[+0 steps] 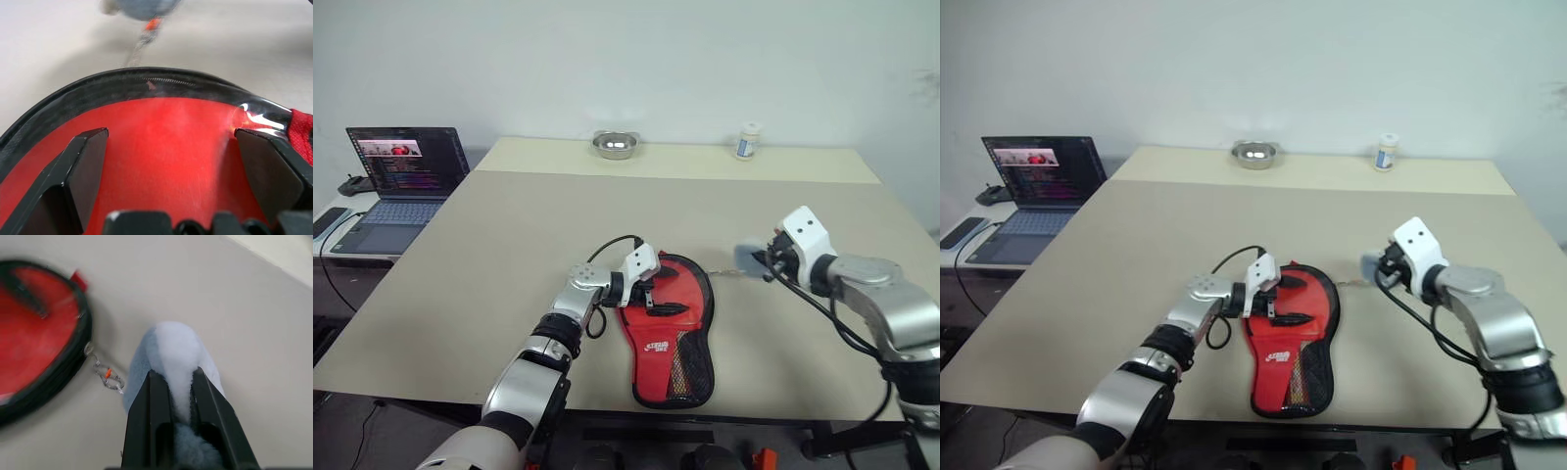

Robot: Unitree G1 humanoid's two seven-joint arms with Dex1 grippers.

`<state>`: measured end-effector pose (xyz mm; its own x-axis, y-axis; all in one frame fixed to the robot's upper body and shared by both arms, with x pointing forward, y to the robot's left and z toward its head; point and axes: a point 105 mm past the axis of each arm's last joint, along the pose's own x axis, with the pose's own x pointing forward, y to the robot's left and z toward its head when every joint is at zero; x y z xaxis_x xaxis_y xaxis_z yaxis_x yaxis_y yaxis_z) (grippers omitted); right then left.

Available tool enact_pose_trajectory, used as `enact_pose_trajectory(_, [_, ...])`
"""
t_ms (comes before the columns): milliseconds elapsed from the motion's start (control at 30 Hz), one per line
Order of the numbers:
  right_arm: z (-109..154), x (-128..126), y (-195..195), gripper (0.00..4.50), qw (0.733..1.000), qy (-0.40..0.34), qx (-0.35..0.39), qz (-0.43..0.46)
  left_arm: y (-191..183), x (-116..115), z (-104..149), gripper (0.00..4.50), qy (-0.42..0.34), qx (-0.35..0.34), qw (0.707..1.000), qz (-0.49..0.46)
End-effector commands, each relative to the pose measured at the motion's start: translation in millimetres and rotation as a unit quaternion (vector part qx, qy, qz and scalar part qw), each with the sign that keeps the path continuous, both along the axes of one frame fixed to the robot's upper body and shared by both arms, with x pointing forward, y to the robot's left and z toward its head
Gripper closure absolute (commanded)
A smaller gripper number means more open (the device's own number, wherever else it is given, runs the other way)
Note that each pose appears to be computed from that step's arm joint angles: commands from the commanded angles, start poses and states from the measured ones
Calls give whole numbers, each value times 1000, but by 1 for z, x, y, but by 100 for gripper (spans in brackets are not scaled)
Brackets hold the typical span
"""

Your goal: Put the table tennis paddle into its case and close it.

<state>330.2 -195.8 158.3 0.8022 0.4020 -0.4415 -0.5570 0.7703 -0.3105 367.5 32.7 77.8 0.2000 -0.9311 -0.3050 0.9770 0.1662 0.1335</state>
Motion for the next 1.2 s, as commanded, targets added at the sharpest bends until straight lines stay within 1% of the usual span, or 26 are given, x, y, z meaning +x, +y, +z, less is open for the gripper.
enact_pose_trajectory(33, [23, -21, -11, 450, 1000, -15, -18, -1, 6, -9, -33, 0, 49, 33, 998, 10])
enact_pose_trajectory(100, [18, -38, -4, 450, 1000, 11, -18, 19, 5, -10, -35, 0, 50, 35, 998, 11])
enact_pose_trajectory(200, [4, -69, 18, 450, 996, 57, -10, 66, 3, -11, -38, 0, 52, 40, 998, 8])
enact_pose_trajectory(300, [-11, -92, 32, 450, 991, 94, -5, 91, 1, -13, -43, 0, 49, 54, 997, 4])
enact_pose_trajectory(400, [-22, -110, 39, 450, 986, 128, -5, 107, 0, -14, -46, 0, 45, 64, 997, 1])
enact_pose_trajectory(533, [-27, -128, 39, 450, 979, 162, -5, 124, -3, -14, -48, 0, 41, 73, 996, -3])
enact_pose_trajectory(633, [-29, -147, 40, 450, 970, 194, -2, 148, -5, -14, -49, 0, 41, 75, 996, -4])
enact_pose_trajectory(767, [-39, -170, 43, 450, 956, 238, 7, 171, -8, -15, -50, 0, 38, 79, 996, -5])
enact_pose_trajectory(967, [-41, -190, 52, 450, 939, 273, 36, 205, -11, -14, -50, 0, 34, 81, 996, -6])
enact_pose_trajectory(1200, [-35, -201, 59, 450, 931, 287, 51, 220, -11, -13, -49, 0, 31, 83, 996, -3])
